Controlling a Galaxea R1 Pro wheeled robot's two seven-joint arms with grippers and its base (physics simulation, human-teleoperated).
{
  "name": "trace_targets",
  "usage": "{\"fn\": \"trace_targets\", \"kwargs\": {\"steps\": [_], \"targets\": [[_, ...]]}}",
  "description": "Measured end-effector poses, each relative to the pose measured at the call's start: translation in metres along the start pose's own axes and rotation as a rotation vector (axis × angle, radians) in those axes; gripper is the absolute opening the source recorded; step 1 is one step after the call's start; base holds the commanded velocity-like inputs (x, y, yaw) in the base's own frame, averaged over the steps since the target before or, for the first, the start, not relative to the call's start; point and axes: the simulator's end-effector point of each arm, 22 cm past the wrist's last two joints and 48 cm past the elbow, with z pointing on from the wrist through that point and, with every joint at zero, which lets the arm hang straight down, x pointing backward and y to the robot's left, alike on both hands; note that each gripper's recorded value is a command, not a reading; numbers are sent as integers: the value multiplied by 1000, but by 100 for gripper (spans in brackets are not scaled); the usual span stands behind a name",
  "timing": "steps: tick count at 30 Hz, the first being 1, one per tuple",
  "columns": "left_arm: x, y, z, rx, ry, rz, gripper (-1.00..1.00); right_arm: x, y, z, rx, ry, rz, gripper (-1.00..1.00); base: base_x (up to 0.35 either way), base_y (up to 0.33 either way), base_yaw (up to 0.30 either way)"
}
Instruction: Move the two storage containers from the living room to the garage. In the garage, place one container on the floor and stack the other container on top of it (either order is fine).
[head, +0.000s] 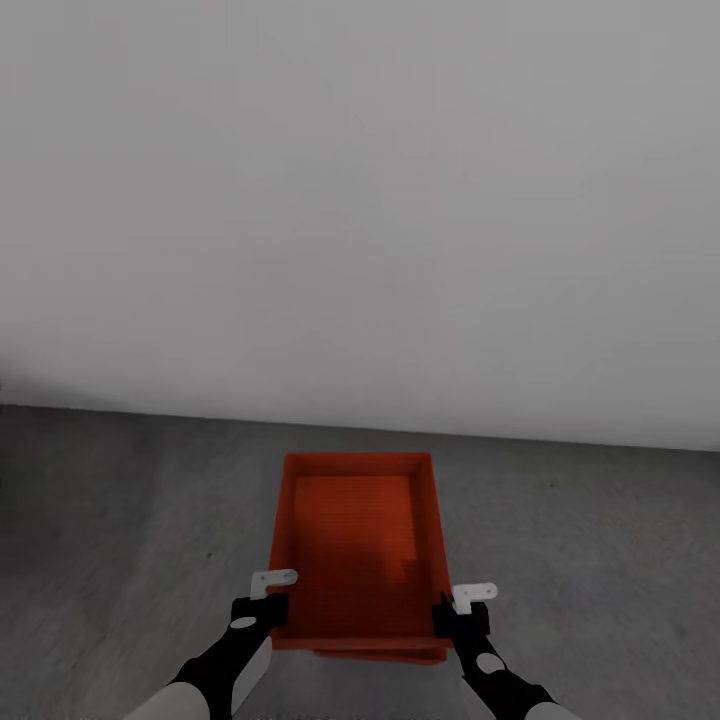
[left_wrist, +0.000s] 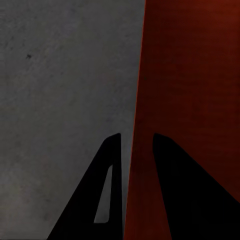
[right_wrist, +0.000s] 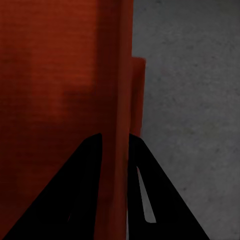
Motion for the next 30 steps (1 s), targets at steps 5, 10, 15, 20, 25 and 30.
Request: {"fn": "trace_targets", "kwargs": {"steps": [5,10,15,20,25,30], "targets": [[4,0,2,0,7,1,-100,4,0,1,0,7,1,-100,0,0,77],[7,1,3,0,14,2,-100,8,1,1,0,15,2,-100,0,0,76],[11,1,5,1,21,4,-100,12,2,2,-1,22,3,-100,0,0,76],[15,1,7,0,29,4,-100,16,2,3,-1,30,3,-100,0,0,76],[19,1,8,0,36,6,-100,20,2,3,-1,37,3,-100,0,0,76],[21,1,9,1,41,6,-100,23,3,4,-1,42,4,-100,0,0,31]]}}
